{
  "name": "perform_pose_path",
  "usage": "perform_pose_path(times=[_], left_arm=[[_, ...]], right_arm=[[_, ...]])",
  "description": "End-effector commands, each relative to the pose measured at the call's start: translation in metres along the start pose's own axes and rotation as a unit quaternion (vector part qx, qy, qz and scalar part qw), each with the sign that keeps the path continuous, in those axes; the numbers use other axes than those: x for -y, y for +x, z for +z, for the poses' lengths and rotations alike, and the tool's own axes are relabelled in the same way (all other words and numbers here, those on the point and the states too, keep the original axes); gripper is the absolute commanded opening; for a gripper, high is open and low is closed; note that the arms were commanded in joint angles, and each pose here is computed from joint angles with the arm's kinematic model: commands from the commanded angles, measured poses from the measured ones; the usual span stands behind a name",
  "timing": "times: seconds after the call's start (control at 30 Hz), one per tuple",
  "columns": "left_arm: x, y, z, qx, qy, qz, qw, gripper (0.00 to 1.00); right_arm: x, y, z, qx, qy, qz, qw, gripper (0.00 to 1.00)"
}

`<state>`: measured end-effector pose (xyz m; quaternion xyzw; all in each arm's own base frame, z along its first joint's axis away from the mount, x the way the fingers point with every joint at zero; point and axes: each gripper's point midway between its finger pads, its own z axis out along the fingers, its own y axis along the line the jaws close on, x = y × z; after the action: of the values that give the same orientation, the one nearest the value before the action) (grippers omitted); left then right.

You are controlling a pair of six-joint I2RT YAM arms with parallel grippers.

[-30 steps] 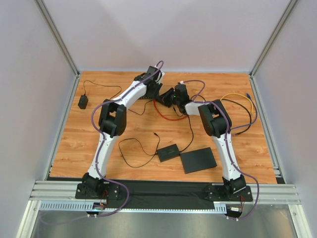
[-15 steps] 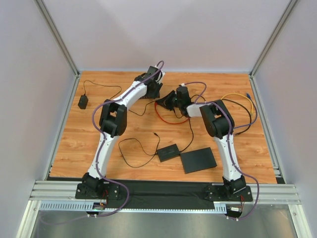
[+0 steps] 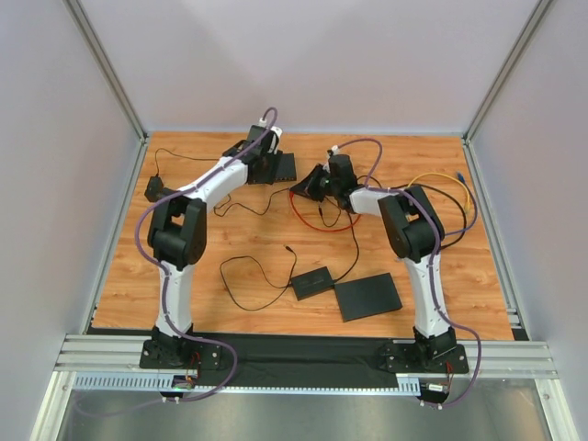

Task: Pull the plug from the switch port

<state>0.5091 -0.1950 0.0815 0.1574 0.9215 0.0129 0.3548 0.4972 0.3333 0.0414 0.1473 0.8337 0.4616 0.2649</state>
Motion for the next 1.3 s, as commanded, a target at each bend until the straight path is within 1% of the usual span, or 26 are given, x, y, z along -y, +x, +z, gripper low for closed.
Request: perform_pose_path(times=[0.0,0.03,0.07,0.17,0.23,0.27,0.3,0.33,0.37,0.53,0.57,0.6,0.63,0.67,0.73,0.77,0.8,0.87,0.9,0.97,1.0,1.07,1.1,1.17,1.2,1.27], left_arm=[[-0.022,-0.064,-0.058,0.120,-0.006,-0.063,0.991,0.59],[-0.025,-0.073,-0.071,0.137,-0.005,-0.067,0.988,0.59],[-0.025,-0.073,-0.074,0.140,-0.004,-0.067,0.988,0.59],[-0.025,-0.077,-0.083,0.148,0.003,-0.069,0.987,0.59],[-0.023,-0.077,-0.084,0.147,0.009,-0.066,0.987,0.59],[-0.022,-0.079,-0.087,0.148,0.011,-0.065,0.987,0.59],[-0.023,-0.079,-0.087,0.148,0.010,-0.063,0.987,0.59],[-0.023,-0.078,-0.087,0.145,0.011,-0.062,0.987,0.59],[-0.022,-0.078,-0.088,0.145,0.014,-0.060,0.988,0.59],[-0.019,-0.079,-0.092,0.149,0.023,-0.060,0.987,0.59],[-0.019,-0.080,-0.094,0.150,0.026,-0.061,0.986,0.59],[-0.017,-0.081,-0.094,0.151,0.031,-0.061,0.986,0.59],[-0.017,-0.081,-0.095,0.152,0.033,-0.061,0.986,0.59],[-0.017,-0.082,-0.098,0.155,0.034,-0.062,0.985,0.59],[-0.017,-0.082,-0.099,0.157,0.034,-0.061,0.985,0.59],[-0.016,-0.081,-0.100,0.156,0.036,-0.060,0.985,0.59],[-0.015,-0.080,-0.097,0.154,0.037,-0.061,0.985,0.59],[-0.011,-0.079,-0.096,0.153,0.047,-0.063,0.985,0.59],[-0.010,-0.081,-0.097,0.155,0.050,-0.064,0.985,0.59],[-0.007,-0.080,-0.096,0.155,0.056,-0.070,0.984,0.59],[-0.008,-0.082,-0.096,0.158,0.056,-0.072,0.983,0.59],[-0.008,-0.080,-0.094,0.158,0.054,-0.075,0.983,0.59],[-0.009,-0.081,-0.094,0.160,0.053,-0.074,0.983,0.59],[-0.011,-0.081,-0.091,0.158,0.046,-0.073,0.984,0.59],[-0.011,-0.080,-0.090,0.157,0.044,-0.073,0.984,0.59],[-0.010,-0.082,-0.088,0.158,0.046,-0.077,0.983,0.59]], right_arm=[[-0.072,-0.014,-0.031,0.013,-0.056,-0.101,0.993,0.00],[-0.086,-0.014,-0.041,0.011,-0.056,-0.113,0.992,0.00],[-0.090,-0.015,-0.046,0.016,-0.051,-0.135,0.989,0.00],[-0.114,-0.023,-0.070,0.027,-0.043,-0.168,0.984,0.00],[-0.121,-0.027,-0.091,0.032,-0.017,-0.194,0.980,0.00],[-0.122,-0.039,-0.099,0.057,0.008,-0.203,0.978,0.00],[-0.122,-0.044,-0.107,0.069,0.021,-0.220,0.973,0.00],[-0.131,-0.048,-0.122,0.080,0.030,-0.226,0.970,0.00],[-0.130,-0.059,-0.130,0.106,0.052,-0.227,0.967,0.00],[-0.155,-0.092,-0.178,0.179,0.093,-0.241,0.950,0.00],[-0.148,-0.109,-0.188,0.216,0.132,-0.231,0.939,0.00],[-0.149,-0.121,-0.199,0.238,0.152,-0.227,0.932,0.00],[-0.144,-0.126,-0.207,0.247,0.178,-0.227,0.925,0.00],[-0.134,-0.141,-0.221,0.280,0.217,-0.222,0.908,0.00],[-0.114,-0.161,-0.237,0.309,0.256,-0.197,0.894,0.01],[-0.106,-0.168,-0.239,0.318,0.259,-0.174,0.895,0.02],[-0.086,-0.183,-0.248,0.330,0.275,-0.153,0.890,0.03],[-0.056,-0.195,-0.244,0.339,0.283,-0.131,0.887,0.03],[-0.036,-0.210,-0.251,0.355,0.294,-0.110,0.881,0.04],[0.000,-0.220,-0.239,0.358,0.301,-0.089,0.880,0.04],[0.026,-0.230,-0.238,0.359,0.312,-0.073,0.877,0.04],[0.045,-0.237,-0.233,0.361,0.309,-0.062,0.878,0.03],[0.064,-0.242,-0.232,0.359,0.319,-0.056,0.875,0.04],[0.073,-0.250,-0.232,0.362,0.326,-0.058,0.871,0.05],[0.091,-0.253,-0.234,0.359,0.341,-0.046,0.868,0.05],[0.102,-0.254,-0.234,0.351,0.341,-0.032,0.871,0.09]])
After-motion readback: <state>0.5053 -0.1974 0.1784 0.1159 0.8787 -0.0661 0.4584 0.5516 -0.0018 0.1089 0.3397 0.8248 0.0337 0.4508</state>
